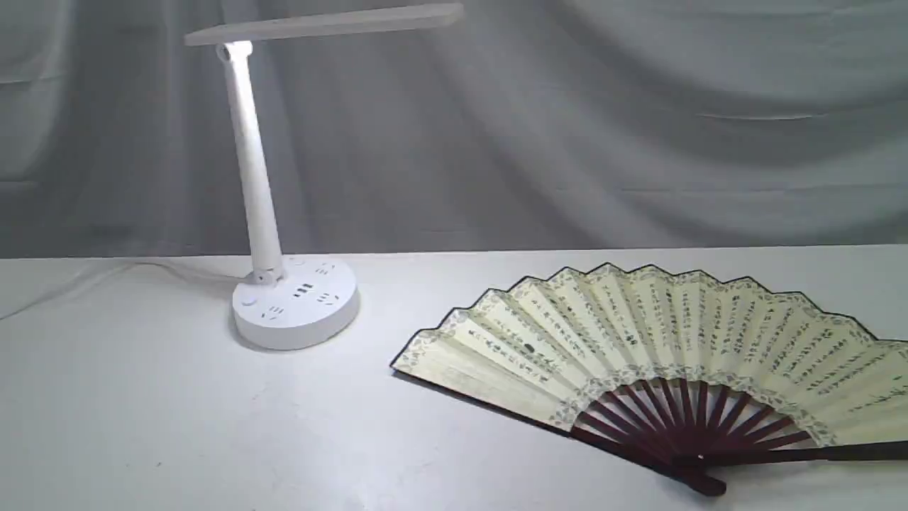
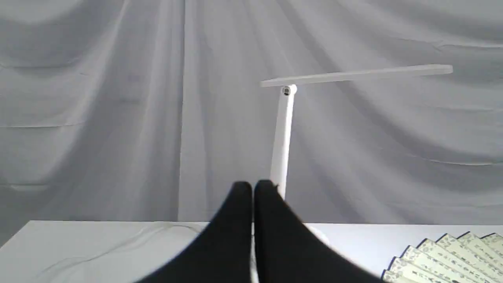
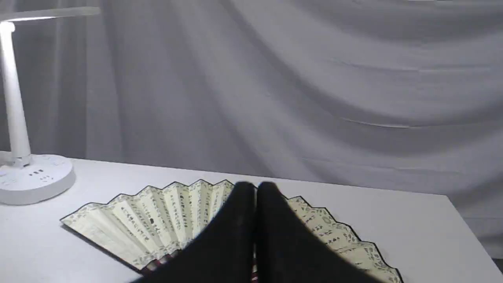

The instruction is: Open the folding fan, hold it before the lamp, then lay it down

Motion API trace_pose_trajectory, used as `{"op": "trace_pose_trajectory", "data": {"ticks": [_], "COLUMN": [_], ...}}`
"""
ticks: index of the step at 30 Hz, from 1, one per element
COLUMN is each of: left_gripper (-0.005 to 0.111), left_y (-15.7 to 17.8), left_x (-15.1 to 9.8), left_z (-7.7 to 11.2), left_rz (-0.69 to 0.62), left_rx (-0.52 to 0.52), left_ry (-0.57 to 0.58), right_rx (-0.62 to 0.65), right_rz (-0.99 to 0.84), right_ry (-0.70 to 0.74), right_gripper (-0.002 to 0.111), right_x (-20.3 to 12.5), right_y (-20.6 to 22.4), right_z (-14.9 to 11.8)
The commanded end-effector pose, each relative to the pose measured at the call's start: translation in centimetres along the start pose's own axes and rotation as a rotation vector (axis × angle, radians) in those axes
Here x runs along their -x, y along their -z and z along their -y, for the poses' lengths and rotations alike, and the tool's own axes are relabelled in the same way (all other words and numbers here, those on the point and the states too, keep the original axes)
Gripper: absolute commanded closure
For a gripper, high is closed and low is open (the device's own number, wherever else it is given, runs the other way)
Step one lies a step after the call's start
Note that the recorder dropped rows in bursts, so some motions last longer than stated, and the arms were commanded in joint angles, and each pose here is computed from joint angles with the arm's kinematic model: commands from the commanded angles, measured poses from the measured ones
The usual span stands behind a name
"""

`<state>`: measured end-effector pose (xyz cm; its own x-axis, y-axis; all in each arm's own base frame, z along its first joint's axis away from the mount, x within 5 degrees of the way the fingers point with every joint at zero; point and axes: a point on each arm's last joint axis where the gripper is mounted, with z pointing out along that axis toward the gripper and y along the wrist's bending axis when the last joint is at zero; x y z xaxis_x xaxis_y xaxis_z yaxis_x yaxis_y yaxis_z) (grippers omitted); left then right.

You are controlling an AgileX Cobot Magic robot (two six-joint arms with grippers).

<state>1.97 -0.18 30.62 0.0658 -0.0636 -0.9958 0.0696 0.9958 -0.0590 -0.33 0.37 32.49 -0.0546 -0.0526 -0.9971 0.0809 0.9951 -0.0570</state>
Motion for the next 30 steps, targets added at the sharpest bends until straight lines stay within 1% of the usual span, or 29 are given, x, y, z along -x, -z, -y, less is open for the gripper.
{"op": "trace_pose_trajectory", "data": {"ticks": [1, 5, 8, 15, 16, 18, 22, 30], "left_gripper": [0.107, 0.107, 0.107, 0.107, 0.107, 0.107, 0.107, 0.107], "left_y": [-0.9, -1.8, -2.3, -2.9, -2.9, -2.8, -2.9, -2.8], "left_x": [-1.8, -4.0, -5.9, -10.9, -10.7, -11.3, -10.9, -11.2], "left_z": [-0.1, -0.3, -0.4, -0.7, -0.7, -0.7, -0.7, -0.7], "left_rz": [0.033, 0.017, -0.009, -0.138, -0.113, -0.175, -0.13, -0.166], "left_rx": [-0.003, 0.0, 0.003, 0.013, 0.012, 0.015, 0.013, 0.014], "left_ry": [0.021, 0.022, 0.022, 0.023, 0.023, 0.02, 0.02, 0.03], "right_rx": [-0.003, 0.003, -0.007, -0.033, -0.034, -0.025, -0.022, -0.022], "right_rz": [0.076, 0.159, 0.147, 0.029, 0.045, -0.065, -0.093, -0.099], "right_ry": [-0.017, -0.073, -0.07, 0.045, 0.045, 0.045, 0.055, 0.055], "right_gripper": [0.108, 0.108, 0.108, 0.108, 0.108, 0.108, 0.108, 0.108], "right_x": [-1.5, -2.9, -5.0, -11.8, -11.7, -12.7, -12.9, -13.0], "right_y": [-1.8, -3.3, -4.4, -6.6, -6.6, -6.6, -6.6, -6.6], "right_z": [0.0, -0.1, -0.1, -0.2, -0.2, -0.2, -0.2, -0.2]}}
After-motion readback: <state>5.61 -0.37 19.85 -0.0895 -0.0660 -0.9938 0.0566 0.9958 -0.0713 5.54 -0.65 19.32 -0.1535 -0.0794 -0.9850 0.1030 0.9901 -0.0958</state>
